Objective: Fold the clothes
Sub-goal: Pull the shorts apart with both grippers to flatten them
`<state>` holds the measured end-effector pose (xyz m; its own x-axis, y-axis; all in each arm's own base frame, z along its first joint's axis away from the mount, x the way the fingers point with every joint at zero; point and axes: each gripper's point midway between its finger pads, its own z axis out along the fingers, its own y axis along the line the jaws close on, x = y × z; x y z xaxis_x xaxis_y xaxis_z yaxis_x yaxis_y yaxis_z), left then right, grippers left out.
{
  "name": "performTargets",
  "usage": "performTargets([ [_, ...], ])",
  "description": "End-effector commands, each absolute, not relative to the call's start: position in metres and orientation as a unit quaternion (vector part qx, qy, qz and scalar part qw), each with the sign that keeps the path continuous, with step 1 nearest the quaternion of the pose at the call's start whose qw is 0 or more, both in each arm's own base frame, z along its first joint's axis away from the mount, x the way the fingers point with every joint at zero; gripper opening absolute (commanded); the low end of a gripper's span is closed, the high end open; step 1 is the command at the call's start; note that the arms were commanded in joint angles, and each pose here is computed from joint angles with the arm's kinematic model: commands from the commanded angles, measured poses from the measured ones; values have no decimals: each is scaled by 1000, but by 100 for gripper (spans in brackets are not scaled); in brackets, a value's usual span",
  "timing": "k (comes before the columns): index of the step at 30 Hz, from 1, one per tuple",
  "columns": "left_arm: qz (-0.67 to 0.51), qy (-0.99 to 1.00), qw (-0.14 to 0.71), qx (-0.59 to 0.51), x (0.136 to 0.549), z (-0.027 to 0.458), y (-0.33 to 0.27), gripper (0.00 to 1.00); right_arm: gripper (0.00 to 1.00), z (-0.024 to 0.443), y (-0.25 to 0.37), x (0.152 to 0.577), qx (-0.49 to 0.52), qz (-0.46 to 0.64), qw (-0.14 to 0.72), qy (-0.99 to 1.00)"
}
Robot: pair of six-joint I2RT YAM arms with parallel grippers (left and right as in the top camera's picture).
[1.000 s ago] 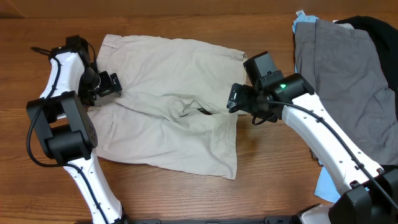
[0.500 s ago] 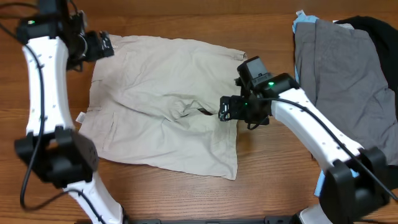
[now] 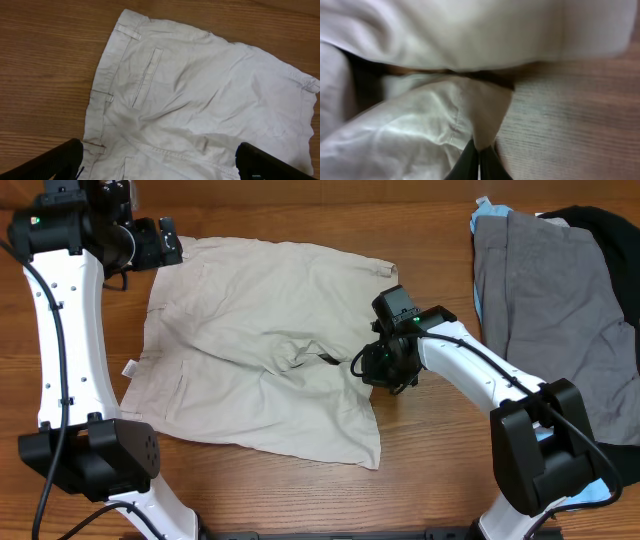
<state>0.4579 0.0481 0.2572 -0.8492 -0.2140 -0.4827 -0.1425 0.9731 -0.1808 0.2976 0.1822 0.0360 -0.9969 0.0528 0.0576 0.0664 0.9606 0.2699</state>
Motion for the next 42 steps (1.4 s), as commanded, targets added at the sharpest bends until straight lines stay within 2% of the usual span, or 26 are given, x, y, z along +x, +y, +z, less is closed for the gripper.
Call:
performTargets([
  [1,-70,960,260,-76,459,258,44,100,4,44,168,286,-67,-119,48,-989],
  [8,-69,960,260,-72,459,258,44,100,4,72,112,269,-152,-44,49,-986],
  [13,-69,960,260,-72,459,258,44,100,4,83,87,269,-169,-39,44,-984],
  [15,-69,960,260,-72,459,258,44,100,19,83,85,270,-162,-43,45,-985],
  [16,-69,960,260,-72,459,258,44,100,22,84,85,270,-162,-44,44,-985],
  [18,-69,960,260,-72,459,258,44,100,52,88,87,274,-162,-50,39,-985],
  [20,-69,960,260,-72,459,258,44,100,70,101,92,290,-157,-65,12,-985],
  [21,-69,960,260,-72,459,258,44,100,86,109,97,308,-144,-79,-22,-986],
  [22,-69,960,260,-72,459,258,44,100,95,114,102,328,-128,-95,-62,-985],
  [23,-69,960,261,-72,460,258,44,100,97,115,105,342,-115,-104,-89,-984],
  [27,-69,960,263,-72,460,259,44,100,95,105,116,381,-77,-118,-143,-980],
  [32,-70,960,260,-70,463,255,42,100,88,68,123,404,-60,-118,-144,-981],
  [37,-72,966,238,-72,467,236,43,100,57,37,127,405,-61,-119,-117,-984],
  [40,-73,970,220,-74,469,221,43,100,52,28,126,405,-62,-114,-109,-985],
  [42,-74,974,203,-75,471,207,43,100,43,18,123,405,-66,-111,-100,-987],
])
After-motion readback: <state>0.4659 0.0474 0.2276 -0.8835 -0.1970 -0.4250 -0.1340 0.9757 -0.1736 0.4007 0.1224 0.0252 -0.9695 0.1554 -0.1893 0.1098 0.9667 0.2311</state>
